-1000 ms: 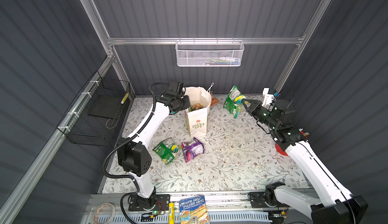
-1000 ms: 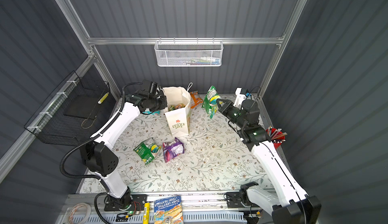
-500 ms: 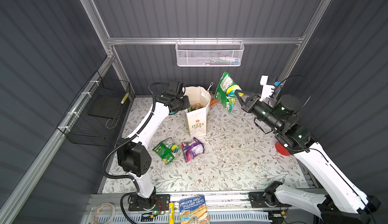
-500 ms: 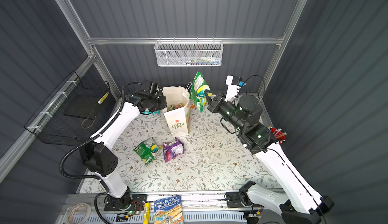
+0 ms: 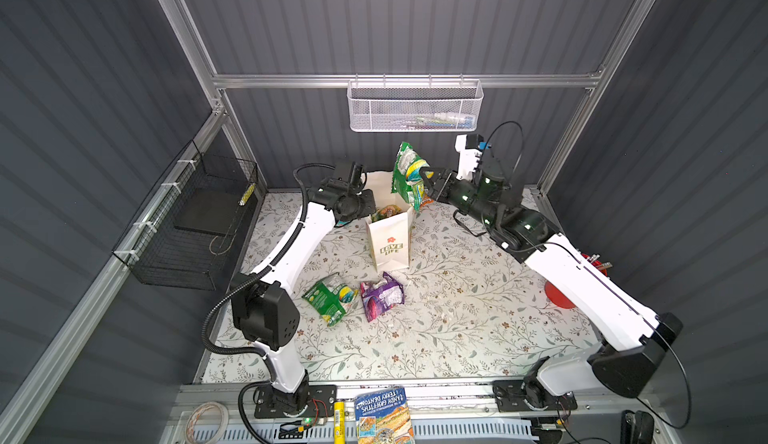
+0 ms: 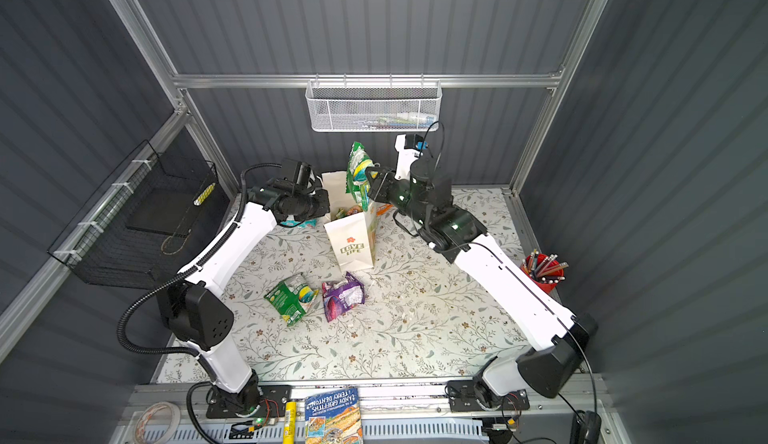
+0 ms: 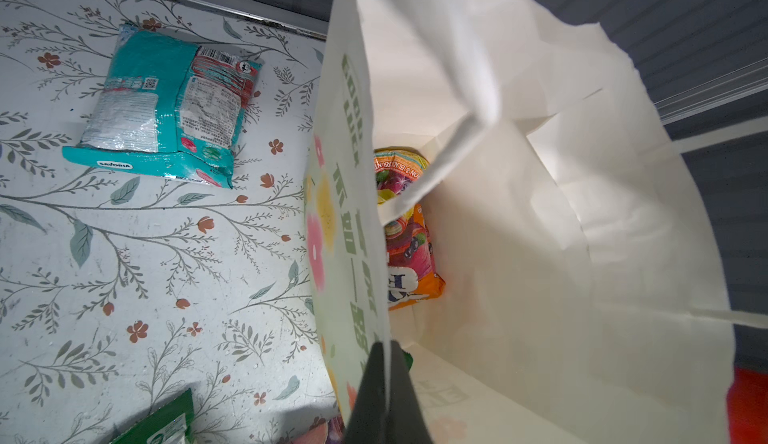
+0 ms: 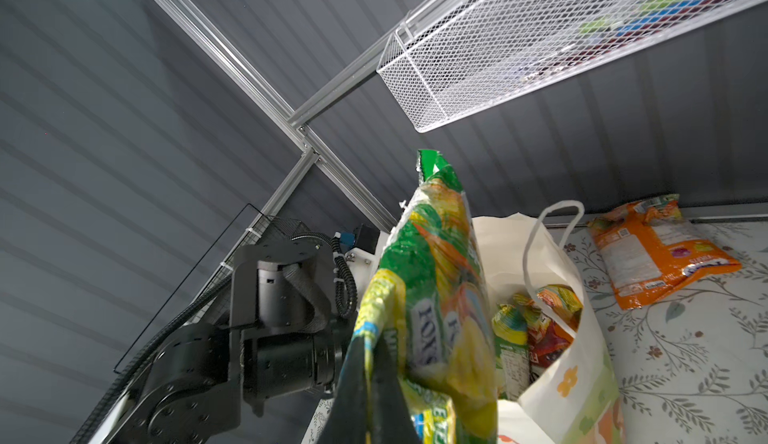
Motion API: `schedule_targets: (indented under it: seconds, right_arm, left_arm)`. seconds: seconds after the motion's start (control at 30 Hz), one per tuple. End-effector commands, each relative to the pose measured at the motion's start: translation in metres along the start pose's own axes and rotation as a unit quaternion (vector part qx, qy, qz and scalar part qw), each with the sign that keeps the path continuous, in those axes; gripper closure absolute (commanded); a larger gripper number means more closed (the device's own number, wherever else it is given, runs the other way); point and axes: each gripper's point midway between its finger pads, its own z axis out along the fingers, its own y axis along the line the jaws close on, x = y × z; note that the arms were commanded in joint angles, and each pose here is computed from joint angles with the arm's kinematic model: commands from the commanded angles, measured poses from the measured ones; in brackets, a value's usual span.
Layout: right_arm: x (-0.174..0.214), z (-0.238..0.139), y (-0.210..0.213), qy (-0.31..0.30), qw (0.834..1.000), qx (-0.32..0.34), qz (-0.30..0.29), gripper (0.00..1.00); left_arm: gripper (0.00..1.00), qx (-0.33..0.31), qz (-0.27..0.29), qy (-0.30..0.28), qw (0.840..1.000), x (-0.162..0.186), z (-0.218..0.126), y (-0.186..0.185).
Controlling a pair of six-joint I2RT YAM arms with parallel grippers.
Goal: Place the snacks into the paper bag
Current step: 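Lift the green packet with the right gripper over the bag opening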
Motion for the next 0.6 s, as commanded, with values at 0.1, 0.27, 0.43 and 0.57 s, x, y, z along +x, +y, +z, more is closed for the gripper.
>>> schedule_targets:
  seconds: [0.1, 0.27, 0.43, 0.57]
  right_arm:
    - [-0.002, 0.042, -0.001, -0.004, 1.000, 0.007, 0.002, 1.00]
    - [0.014, 0.075, -0.017, 0.017, 0.999, 0.028, 0.005, 1.00]
    - [0.030, 0.102, -0.030, 0.039, 0.998, 0.042, 0.006, 1.00]
    - [0.041, 0.121, -0.045, 0.055, 0.997, 0.060, 0.009, 1.00]
  left_arm:
    - [1.00, 0.006, 0.007, -0.018, 1.000, -0.011, -0.017, -0.002]
    - [1.00, 0.007, 0.006, -0.018, 1.000, -0.011, -0.017, -0.002]
    - [1.00, 0.008, 0.007, -0.024, 1.000, -0.013, -0.021, -0.003]
    - [1.00, 0.009, 0.007, -0.022, 1.000, -0.012, -0.020, -0.003]
